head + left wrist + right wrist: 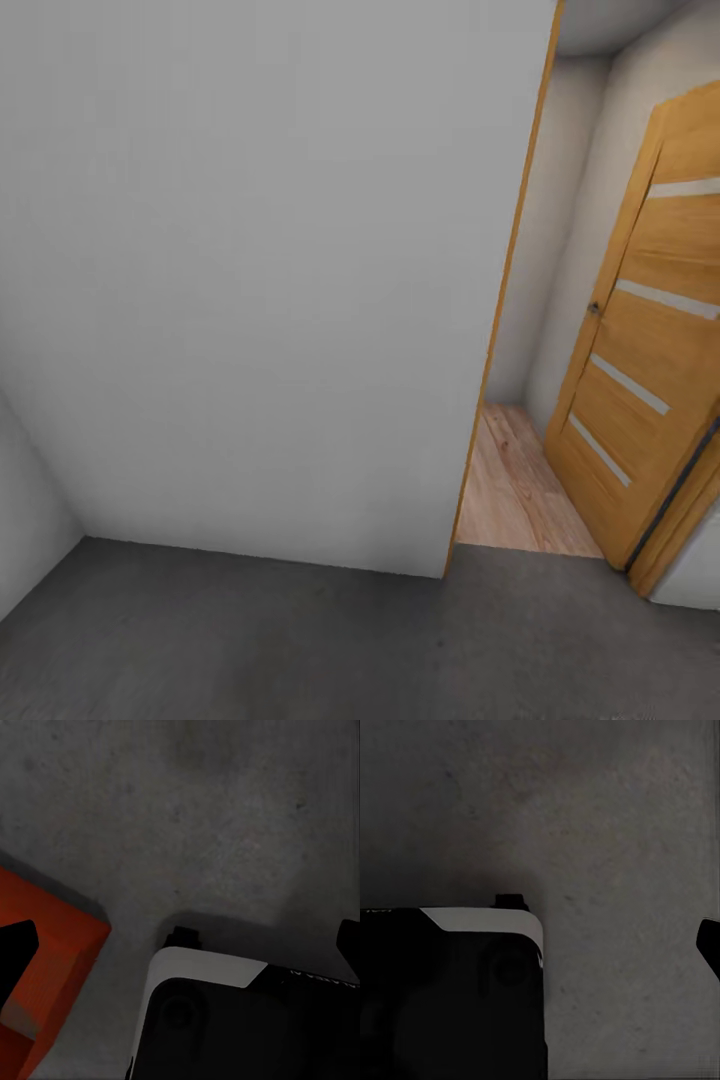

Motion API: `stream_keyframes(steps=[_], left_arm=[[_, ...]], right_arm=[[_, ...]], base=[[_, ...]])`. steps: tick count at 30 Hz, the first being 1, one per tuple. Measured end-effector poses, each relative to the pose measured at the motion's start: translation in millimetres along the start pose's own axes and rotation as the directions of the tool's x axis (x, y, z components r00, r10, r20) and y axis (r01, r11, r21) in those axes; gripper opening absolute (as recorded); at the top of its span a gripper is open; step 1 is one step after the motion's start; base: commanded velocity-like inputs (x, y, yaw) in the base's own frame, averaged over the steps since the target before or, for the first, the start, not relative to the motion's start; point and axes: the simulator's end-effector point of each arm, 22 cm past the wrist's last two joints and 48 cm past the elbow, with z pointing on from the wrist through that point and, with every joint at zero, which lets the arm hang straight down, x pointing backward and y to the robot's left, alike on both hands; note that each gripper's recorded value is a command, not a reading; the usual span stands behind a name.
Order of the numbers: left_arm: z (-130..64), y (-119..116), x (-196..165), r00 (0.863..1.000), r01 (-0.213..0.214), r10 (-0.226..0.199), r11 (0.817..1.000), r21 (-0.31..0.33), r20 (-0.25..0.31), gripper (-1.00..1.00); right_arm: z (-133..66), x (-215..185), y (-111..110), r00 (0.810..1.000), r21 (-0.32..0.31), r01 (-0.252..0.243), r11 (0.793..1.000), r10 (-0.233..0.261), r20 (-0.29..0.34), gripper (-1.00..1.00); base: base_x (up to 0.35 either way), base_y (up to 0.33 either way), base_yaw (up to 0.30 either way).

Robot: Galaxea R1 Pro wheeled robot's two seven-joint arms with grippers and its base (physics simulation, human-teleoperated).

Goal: Move the two storage containers from the living room to the garage. In the garage, place one container on the floor and stack the other container on top of it (either order is fine).

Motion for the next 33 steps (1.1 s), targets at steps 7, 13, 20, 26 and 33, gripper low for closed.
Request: stream_keyframes(steps=[7, 13, 20, 26, 33], left_arm=[[-0.6, -0.2, -1.6, 1.0, 0.0, 0.0, 1.0, 0.001, 0.004, 1.0], [-1.1, -0.4, -3.0, 1.0, 0.001, -0.001, 1.0, 0.001, 0.007, 1.0], [-1.7, -0.6, -4.5, 1.0, 0.001, -0.001, 1.0, 0.002, 0.011, 1.0], [-2.3, -0.8, -5.9, 1.0, 0.002, -0.002, 1.0, 0.003, 0.014, 1.0], [-2.9, -1.0, -7.5, 1.0, 0.002, -0.002, 1.0, 0.003, 0.018, 1.0]], right_arm=[[-0.3, -2.0, -0.1, 1.0, 0.0, -0.001, 1.0, 0.001, 0.005, 1.0], [-0.5, -3.0, -0.3, 1.0, 0.0, -0.001, 1.0, 0.001, 0.007, 1.0], [-0.8, -4.7, -0.6, 1.0, 0.001, -0.002, 1.0, 0.002, 0.011, 1.0], [-1.1, -5.9, -0.5, 1.0, 0.001, -0.003, 1.0, 0.003, 0.015, 1.0], [-1.4, -7.6, -0.7, 1.0, 0.001, -0.003, 1.0, 0.003, 0.019, 1.0]], base=[[0.0, 0.0, -0.264], [0.0, 0.0, -0.264], [0.0, 0.0, -0.264], [0.0, 0.0, -0.264], [0.0, 0.0, -0.264]])
